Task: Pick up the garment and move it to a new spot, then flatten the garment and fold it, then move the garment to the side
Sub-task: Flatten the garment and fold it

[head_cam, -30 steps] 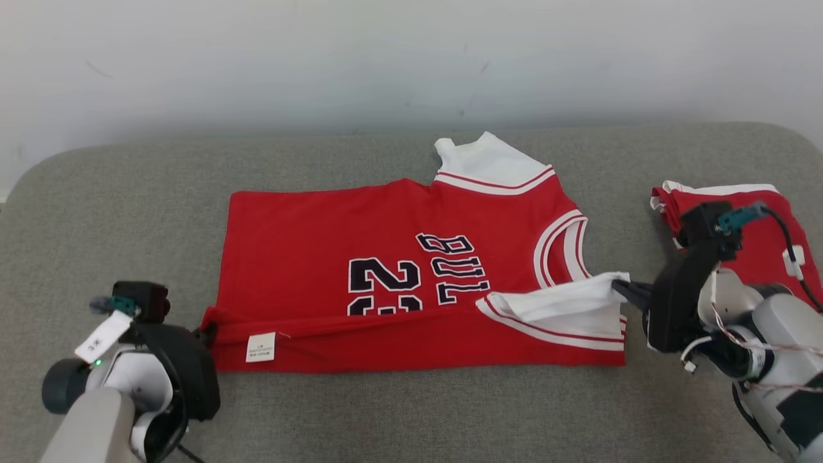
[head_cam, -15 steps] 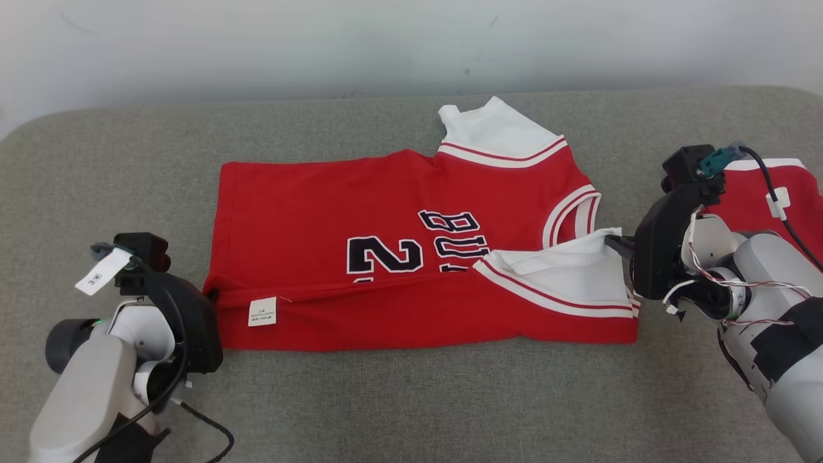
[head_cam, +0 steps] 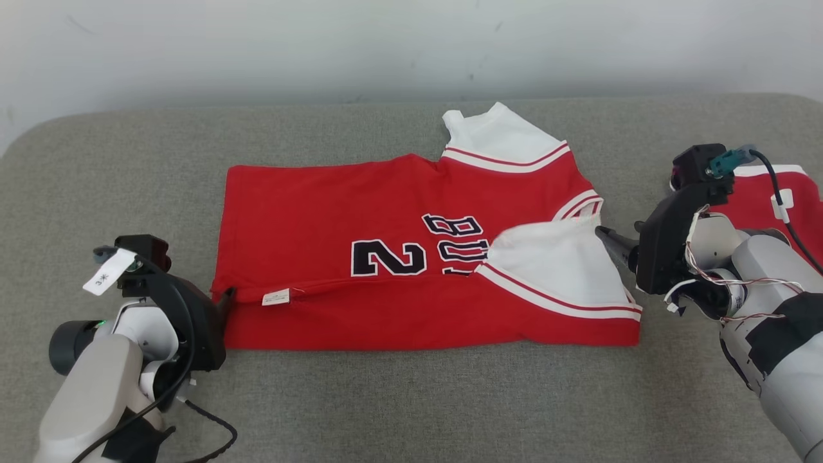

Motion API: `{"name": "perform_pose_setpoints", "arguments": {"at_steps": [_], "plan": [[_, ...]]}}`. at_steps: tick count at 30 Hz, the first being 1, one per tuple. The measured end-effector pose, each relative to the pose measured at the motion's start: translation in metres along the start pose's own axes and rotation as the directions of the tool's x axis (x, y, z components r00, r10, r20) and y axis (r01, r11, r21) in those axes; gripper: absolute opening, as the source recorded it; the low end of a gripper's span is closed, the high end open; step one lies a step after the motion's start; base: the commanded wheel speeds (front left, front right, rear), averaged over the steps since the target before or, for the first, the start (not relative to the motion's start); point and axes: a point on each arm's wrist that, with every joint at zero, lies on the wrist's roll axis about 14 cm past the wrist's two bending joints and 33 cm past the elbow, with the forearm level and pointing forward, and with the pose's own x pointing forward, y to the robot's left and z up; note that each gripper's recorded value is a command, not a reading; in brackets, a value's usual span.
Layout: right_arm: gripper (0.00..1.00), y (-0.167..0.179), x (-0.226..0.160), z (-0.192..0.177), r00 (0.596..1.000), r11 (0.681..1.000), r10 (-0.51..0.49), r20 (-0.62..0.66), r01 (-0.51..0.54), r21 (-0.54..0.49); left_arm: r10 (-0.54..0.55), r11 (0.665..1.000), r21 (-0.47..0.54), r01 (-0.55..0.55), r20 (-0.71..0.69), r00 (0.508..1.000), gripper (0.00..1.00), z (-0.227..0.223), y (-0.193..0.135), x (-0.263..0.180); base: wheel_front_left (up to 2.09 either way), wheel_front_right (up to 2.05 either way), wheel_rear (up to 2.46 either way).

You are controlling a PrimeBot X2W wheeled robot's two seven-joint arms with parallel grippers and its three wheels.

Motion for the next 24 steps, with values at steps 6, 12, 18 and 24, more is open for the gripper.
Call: {"name": "perform_pose_setpoints", "arguments": {"at_steps": [6, 12, 18, 24], "plan": [[1.0, 0.0, -0.012, 0.01, 0.995, 1.0, -0.007, 0.095, 0.009, -0.028, 0.003, 1.0, -0.003, -0.003, 0.113, 0.994, 1.0, 0.013, -0.001, -0.012, 0.0, 0.0, 0.0], [1.0, 0.004, -0.023, -0.015, 0.99, 0.999, 0.01, 0.143, -0.002, -0.052, 0.0, 1.0, -0.024, 0.005, 0.182, 0.983, 1.0, -0.014, -0.006, -0.028, 0.0, 0.0, 0.0], [1.0, 0.001, -0.036, -0.038, 0.982, 0.998, 0.011, 0.189, 0.0, -0.059, 0.031, 0.997, -0.072, -0.008, 0.331, 0.943, 1.0, -0.012, -0.012, -0.045, 0.0, 0.0, 0.0], [1.0, -0.006, -0.042, -0.069, 0.982, 0.999, 0.001, 0.189, 0.005, -0.032, 0.043, 0.994, -0.113, -0.003, 0.357, 0.933, 1.0, -0.038, -0.021, -0.052, 0.0, 0.0, 0.0]]}}
